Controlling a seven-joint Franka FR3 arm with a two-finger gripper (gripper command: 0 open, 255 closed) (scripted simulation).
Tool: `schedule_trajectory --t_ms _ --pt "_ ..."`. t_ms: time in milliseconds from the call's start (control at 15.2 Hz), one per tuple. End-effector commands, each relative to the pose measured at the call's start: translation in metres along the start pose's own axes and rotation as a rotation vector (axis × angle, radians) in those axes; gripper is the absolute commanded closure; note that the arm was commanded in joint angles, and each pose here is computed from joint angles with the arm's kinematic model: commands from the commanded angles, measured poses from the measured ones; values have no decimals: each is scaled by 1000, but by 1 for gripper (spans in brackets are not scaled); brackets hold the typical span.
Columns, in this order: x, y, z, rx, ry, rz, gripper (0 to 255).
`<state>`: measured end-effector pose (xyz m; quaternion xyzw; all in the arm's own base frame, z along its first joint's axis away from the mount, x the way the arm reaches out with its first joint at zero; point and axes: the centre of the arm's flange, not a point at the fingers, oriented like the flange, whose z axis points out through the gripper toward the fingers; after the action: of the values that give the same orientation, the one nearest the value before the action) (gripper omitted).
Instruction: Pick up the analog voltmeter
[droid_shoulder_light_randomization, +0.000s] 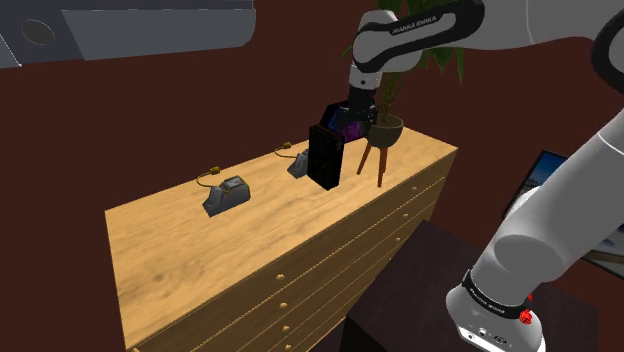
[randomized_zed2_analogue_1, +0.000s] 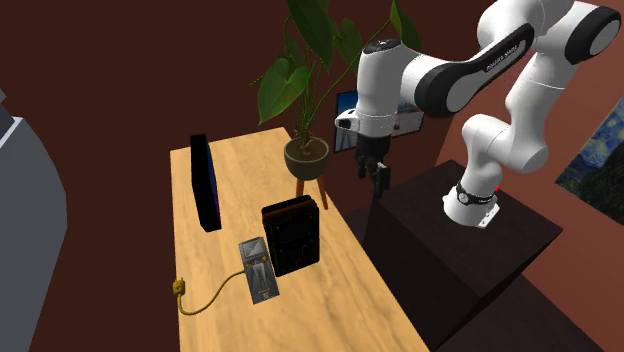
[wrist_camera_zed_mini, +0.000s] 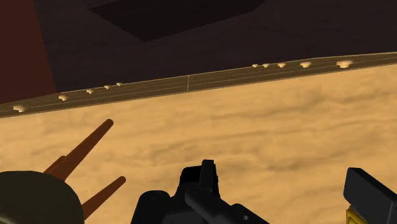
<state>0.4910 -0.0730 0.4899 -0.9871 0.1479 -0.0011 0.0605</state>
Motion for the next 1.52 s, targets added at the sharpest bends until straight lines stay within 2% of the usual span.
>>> schedule_trajectory --t_ms 0,594,1254,1320,1452 --pt "22 7 9 10 16 45 0" --pt "119 52 39 58 83 238 0" --pt "125 60 81 61 87 250 0" --pt "125 60 81 61 87 250 255" --pt "125 60 81 61 87 250 255"
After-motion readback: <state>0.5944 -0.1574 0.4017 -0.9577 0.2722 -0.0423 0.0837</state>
